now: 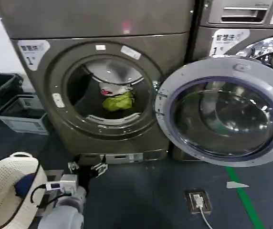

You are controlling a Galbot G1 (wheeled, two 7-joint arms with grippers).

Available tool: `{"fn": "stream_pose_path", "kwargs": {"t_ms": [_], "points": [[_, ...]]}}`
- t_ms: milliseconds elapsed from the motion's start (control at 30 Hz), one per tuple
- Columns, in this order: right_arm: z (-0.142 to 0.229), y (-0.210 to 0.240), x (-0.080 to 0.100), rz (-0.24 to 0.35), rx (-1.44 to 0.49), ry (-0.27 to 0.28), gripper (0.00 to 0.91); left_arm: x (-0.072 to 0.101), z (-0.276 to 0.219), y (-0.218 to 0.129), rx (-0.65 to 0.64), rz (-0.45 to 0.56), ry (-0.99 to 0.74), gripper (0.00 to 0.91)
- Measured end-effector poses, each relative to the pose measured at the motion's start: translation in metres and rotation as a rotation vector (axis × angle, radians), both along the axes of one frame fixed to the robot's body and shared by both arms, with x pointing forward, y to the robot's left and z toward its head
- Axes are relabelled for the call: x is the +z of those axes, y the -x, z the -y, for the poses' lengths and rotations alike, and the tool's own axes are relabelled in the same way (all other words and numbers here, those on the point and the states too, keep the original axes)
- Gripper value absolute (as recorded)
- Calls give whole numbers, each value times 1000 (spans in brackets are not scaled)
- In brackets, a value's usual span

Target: Grasp the clothes from the dryer.

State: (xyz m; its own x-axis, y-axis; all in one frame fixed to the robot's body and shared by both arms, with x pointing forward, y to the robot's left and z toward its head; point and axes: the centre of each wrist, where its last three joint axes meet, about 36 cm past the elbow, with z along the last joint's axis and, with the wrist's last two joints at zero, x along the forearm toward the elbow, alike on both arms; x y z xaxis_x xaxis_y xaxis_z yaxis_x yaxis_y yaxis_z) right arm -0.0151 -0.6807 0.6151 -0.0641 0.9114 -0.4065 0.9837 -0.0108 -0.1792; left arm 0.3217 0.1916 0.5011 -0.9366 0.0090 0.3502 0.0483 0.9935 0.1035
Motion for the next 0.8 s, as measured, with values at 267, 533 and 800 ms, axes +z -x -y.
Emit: {"fn": "stream_pose_path", "kwargs": {"t_ms": [267,533,800], "points": [[-1,1,-3,3,-3,-6,907,0,0,1,-4,1,-1,907],[-1,2,-4,11,-18,-3,907,1,1,0,-6,3,0,907],[-3,5,-3,52,-15,8,907,5,1,3,-10,14,-3,907]]}}
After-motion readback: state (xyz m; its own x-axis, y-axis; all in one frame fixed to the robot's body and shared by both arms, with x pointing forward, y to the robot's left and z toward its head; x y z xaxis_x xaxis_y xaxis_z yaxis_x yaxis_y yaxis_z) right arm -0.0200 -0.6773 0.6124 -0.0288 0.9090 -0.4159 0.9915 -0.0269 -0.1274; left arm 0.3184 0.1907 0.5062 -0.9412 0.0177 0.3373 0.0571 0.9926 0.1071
